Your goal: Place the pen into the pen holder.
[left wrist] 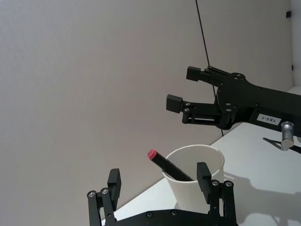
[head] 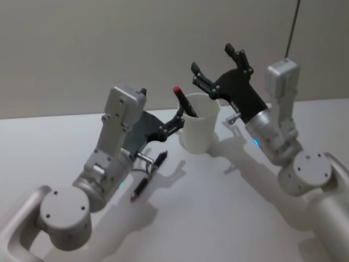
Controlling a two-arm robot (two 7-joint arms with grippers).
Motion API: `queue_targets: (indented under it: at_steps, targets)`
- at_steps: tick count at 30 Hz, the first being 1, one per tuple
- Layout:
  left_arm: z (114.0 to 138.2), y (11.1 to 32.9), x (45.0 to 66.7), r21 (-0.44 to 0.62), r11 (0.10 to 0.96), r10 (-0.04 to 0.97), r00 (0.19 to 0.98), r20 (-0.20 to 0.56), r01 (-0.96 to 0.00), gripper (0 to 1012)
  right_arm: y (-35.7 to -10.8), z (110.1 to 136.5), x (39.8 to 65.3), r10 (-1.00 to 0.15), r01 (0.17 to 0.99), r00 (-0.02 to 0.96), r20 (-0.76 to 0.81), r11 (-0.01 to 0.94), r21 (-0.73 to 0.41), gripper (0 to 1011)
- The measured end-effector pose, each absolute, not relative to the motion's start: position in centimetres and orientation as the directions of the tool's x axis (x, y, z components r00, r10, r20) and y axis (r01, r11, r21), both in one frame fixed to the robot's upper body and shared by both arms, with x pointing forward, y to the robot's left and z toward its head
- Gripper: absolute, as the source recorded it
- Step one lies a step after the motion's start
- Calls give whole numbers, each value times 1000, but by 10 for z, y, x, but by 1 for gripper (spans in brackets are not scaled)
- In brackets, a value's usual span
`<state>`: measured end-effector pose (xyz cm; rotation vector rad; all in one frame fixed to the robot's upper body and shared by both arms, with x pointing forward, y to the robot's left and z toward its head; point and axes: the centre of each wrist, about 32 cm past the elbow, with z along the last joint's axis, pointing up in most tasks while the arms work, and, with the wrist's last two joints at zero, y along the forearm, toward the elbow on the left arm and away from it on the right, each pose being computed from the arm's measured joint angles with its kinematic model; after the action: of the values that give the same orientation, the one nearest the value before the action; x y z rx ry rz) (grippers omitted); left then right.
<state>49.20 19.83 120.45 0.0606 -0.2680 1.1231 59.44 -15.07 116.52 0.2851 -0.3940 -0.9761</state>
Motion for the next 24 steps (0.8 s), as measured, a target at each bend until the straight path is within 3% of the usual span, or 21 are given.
queue_targets:
  at_steps: [10, 24]
  targets:
    - [1204, 198, 492, -86, 434, 882, 404, 243, -897, 1001, -157, 1164, 589, -854, 759, 488, 182, 518, 394, 1001]
    - [1204, 198, 492, -86, 434, 882, 404, 242, -897, 1001, -183, 1161, 560, -891, 829, 436, 125, 452, 330, 1001]
